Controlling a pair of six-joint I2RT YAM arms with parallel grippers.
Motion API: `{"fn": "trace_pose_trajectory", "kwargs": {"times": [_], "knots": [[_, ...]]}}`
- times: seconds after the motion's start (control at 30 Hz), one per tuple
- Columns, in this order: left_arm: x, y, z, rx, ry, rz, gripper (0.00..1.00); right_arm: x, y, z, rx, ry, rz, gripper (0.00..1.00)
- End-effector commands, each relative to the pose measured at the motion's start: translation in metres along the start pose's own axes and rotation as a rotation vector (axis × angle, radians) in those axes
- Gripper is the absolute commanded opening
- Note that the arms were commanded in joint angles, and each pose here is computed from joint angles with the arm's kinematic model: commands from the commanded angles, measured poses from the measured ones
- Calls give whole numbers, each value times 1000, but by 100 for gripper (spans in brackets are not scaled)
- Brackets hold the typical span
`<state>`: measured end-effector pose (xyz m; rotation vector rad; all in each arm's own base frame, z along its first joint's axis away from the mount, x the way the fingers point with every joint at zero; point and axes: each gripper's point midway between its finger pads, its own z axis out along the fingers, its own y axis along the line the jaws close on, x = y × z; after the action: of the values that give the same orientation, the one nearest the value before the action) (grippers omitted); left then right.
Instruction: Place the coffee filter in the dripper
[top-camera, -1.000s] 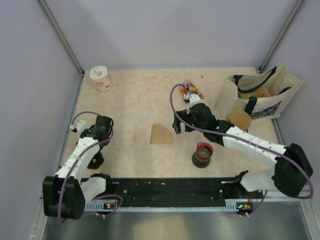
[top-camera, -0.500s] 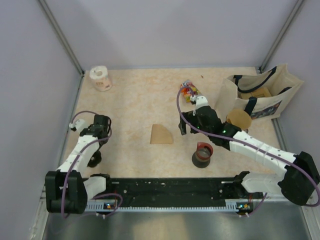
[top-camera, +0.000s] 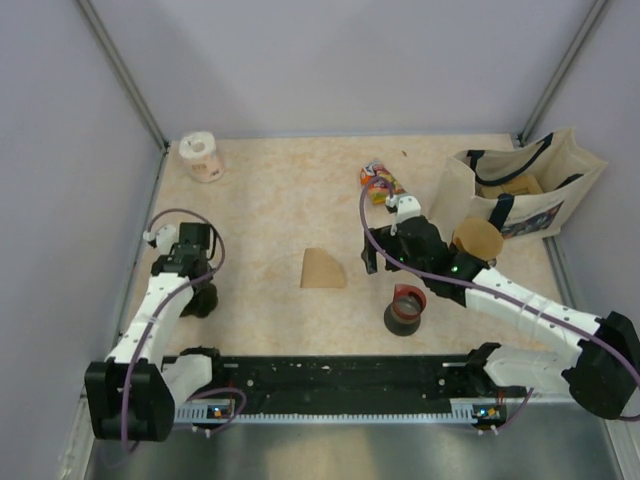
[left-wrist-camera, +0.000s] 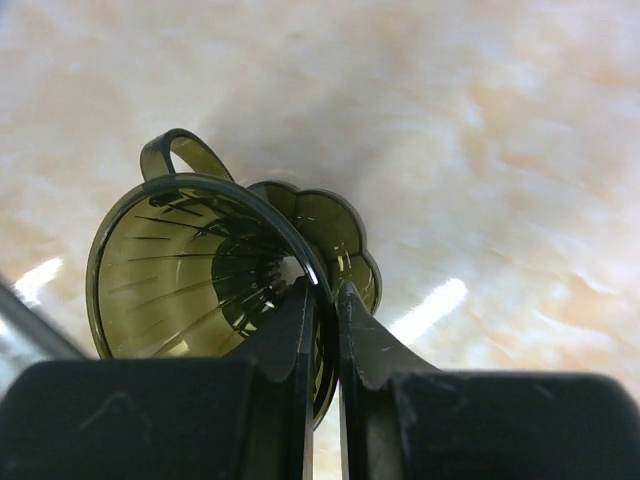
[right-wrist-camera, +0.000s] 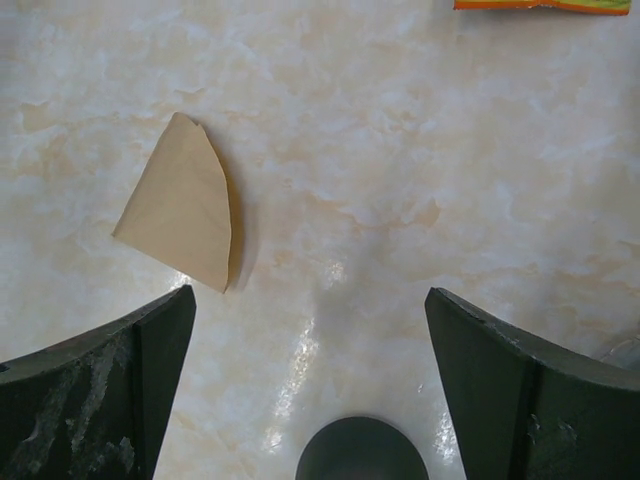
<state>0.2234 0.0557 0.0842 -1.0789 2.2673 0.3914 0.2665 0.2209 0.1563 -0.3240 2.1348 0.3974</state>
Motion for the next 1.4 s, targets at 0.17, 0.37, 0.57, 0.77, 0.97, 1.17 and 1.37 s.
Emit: {"fn": "trace_pose_trajectory", "kwargs": {"times": [0.17,0.37,0.57,0.77,0.97,1.17,1.37], "knots": [[-6,-168,-145,1037,-31,347,0,-34,24,-22,-143,-125,-44,99],[5,-204,-229,1372,-242,674,0,-52,29,-42,-182,-174,-26,99],[44,-192,-293,1830,-346,1066,0,-69,63,-80,-421,-228,-114,98],[77,-158,-327,2144,-519,1423,0,-63,96,-123,-690,-236,-340,97],[90,-143,-338,2236,-633,1569,0,-69,111,-146,-809,-268,-417,96],[98,-140,-344,2240,-722,1653,0,-83,119,-148,-818,-203,-346,90],[104,-146,-346,2229,-672,1709,0,-76,128,-138,-855,-96,-325,78]]}}
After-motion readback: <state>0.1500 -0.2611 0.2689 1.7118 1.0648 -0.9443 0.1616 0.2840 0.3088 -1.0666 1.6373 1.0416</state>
